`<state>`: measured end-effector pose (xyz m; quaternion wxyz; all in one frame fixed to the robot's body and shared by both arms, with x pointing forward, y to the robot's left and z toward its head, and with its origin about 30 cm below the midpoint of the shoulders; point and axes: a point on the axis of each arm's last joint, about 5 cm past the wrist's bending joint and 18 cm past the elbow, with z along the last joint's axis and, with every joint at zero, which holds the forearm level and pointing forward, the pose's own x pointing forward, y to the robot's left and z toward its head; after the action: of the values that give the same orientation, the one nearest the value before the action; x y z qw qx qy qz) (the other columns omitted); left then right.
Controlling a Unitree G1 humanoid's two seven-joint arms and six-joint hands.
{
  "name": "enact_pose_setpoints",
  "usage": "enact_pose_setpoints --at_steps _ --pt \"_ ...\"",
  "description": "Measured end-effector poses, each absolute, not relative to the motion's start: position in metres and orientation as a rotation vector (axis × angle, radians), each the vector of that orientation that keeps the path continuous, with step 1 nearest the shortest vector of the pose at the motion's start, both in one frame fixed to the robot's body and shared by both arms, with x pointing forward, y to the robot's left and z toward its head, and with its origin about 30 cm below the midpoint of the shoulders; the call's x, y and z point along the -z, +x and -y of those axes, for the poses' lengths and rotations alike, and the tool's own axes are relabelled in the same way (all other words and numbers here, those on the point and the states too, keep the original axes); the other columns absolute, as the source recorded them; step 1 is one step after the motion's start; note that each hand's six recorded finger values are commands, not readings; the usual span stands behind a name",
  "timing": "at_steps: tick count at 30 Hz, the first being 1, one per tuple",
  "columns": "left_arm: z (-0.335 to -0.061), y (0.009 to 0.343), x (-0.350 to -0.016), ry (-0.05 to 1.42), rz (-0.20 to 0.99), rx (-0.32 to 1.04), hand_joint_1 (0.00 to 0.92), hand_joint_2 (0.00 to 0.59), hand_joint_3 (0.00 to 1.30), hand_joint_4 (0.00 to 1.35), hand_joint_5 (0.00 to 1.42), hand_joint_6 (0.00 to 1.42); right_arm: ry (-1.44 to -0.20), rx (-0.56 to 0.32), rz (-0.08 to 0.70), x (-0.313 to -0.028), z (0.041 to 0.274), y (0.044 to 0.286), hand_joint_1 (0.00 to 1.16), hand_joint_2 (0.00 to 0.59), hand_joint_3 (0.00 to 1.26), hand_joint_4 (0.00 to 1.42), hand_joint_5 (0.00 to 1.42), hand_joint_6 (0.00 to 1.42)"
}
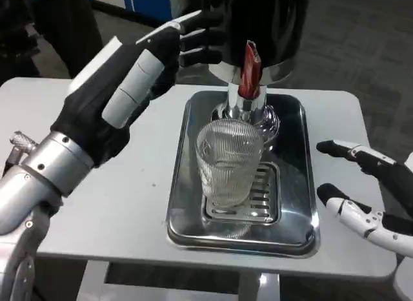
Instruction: Grasp the cup under the faucet to collect the drink, then remove the cup.
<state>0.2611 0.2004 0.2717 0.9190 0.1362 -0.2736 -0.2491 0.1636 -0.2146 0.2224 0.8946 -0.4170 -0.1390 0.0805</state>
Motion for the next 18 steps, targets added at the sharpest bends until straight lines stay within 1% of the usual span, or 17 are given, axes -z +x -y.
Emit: enact_pose_setpoints --at_steps 8,18 --pt "-0.2 0.275 -0.27 0.229 0.523 0.553 0.022 0.034 0.21 0.22 0.24 0.19 -0.864 -0.166 0.288 -0.223 0.215 0.164 0.34 0.39 0.2 0.15 0.11 0.12" --pt "-0.196 0.277 -0.271 0.215 0.53 0.579 0.022 0.034 0.25 0.29 0.29 0.21 -0.864 -0.165 0.288 -0.223 0.215 0.164 0.34 0.39 0.2 0.15 0.11 0.12"
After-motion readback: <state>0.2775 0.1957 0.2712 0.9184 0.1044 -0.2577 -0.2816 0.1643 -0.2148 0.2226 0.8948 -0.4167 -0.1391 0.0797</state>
